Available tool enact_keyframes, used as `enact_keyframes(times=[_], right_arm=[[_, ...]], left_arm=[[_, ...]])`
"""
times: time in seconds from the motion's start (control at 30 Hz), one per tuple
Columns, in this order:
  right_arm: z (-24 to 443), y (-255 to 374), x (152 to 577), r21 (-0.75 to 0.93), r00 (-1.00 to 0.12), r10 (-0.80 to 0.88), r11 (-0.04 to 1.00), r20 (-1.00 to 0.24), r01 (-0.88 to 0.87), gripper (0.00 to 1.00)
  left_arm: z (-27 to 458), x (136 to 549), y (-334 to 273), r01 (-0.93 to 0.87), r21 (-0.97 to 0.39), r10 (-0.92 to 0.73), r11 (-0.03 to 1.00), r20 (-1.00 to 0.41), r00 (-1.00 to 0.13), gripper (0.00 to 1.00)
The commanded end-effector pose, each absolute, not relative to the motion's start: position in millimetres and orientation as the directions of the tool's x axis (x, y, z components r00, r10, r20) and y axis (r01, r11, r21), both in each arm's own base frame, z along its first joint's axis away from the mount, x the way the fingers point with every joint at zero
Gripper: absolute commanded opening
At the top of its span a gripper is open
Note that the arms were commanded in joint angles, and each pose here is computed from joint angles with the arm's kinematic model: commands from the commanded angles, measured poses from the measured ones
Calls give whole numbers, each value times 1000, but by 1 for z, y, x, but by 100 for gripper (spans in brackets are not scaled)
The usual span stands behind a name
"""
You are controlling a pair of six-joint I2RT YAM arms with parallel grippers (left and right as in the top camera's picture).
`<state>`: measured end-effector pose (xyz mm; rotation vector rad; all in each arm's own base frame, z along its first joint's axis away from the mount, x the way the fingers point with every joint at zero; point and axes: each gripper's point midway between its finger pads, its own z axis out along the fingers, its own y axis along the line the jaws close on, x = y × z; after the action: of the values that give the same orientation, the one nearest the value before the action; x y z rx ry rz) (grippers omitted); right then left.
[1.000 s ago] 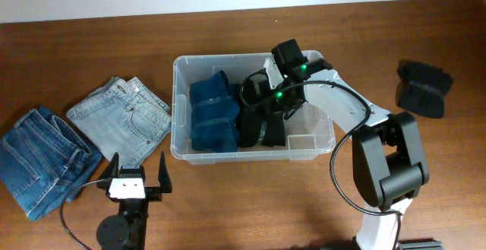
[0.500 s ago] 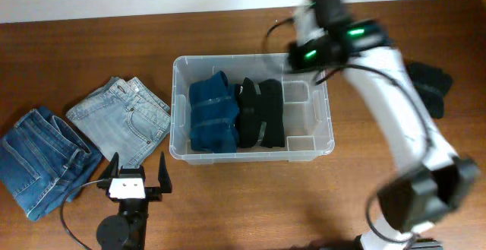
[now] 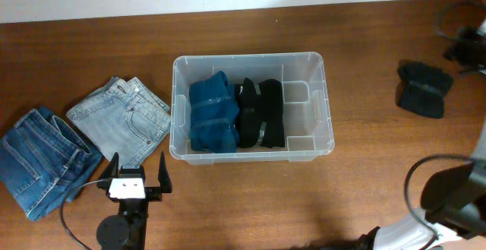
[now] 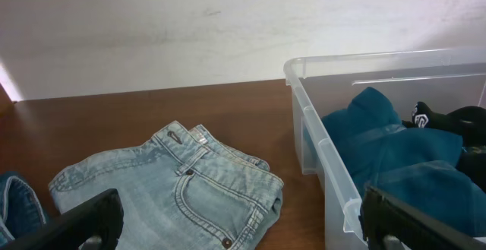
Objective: Pack container
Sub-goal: 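Move the right gripper back to the remaining black garment and grasp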
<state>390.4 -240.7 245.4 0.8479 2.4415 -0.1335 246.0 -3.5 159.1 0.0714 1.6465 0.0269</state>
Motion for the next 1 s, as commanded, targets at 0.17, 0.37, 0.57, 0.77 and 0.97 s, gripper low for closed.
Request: enact_keyframes(times=[0.17,0.37,0.57,0.77,0.97], right_arm=[[156,-284,392,240,-690,623,781,-367,577,100],[69,-285,403,324,-774,582,803,-249,500,99],[34,-285,401,327,-783,592,790,-190,518,98],[14,-282,398,335,-786,600,779,-148,531,96],[13,-280,397,342,-787,601,774,-135,533,58]], left_arm=[[157,246,-3,28,70,72,997,-995,-75,99],[157,246,-3,28,70,72,997,-995,-75,99],[157,246,-3,28,70,72,997,-995,-75,99],[157,246,-3,28,70,72,997,-995,-75,99],[157,246,-3,28,70,72,997,-995,-75,99]])
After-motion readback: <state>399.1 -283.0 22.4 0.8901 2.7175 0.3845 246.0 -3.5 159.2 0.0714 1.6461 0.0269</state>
